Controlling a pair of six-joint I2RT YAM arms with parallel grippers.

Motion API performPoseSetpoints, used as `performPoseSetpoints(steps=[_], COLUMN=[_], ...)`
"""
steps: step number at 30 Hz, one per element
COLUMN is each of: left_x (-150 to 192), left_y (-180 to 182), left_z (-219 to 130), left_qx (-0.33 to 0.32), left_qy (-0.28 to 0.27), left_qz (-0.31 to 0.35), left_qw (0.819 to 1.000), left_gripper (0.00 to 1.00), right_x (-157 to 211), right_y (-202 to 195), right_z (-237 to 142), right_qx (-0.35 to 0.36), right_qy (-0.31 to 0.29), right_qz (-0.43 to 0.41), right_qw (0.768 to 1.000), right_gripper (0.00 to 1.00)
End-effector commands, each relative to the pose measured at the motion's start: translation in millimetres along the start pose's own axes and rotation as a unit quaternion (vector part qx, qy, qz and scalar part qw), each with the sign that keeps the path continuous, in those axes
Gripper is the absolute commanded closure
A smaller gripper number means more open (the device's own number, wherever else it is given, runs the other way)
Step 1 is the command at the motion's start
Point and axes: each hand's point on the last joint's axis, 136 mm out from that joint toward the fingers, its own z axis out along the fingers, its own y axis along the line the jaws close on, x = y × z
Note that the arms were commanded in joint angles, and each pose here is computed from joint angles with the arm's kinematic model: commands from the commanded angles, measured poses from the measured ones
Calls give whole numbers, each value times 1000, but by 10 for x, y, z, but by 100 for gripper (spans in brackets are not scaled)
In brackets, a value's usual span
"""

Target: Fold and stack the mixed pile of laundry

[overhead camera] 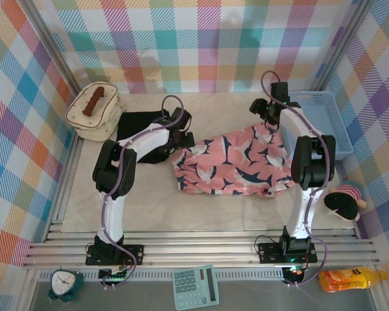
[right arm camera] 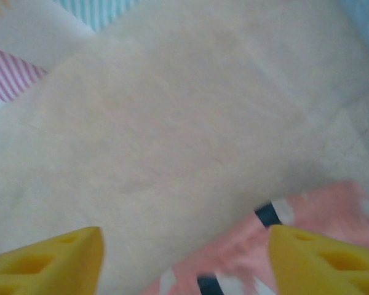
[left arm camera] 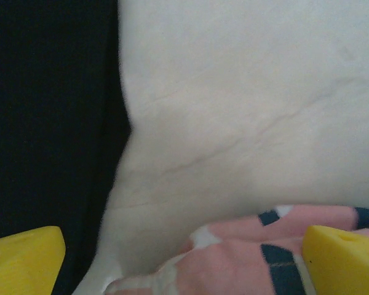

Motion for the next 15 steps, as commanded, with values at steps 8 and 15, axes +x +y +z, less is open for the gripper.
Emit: performPoseSetpoints(steps=[8, 15], left_x=[88, 525], left_y=[-153, -718], left_z=[-980, -638], left_qx=[113, 220], left_qy=[-45, 11], left_qz=[13, -2], left_qw=[993, 975], left_gripper=[16, 70], right_x=[738, 1529], right_y=[175, 45], right_z=[-828, -703], right_qx=[-85, -95], right_qy=[45, 110], right_qz=[-8, 37], right_qw=[995, 989], right_gripper=[30, 57])
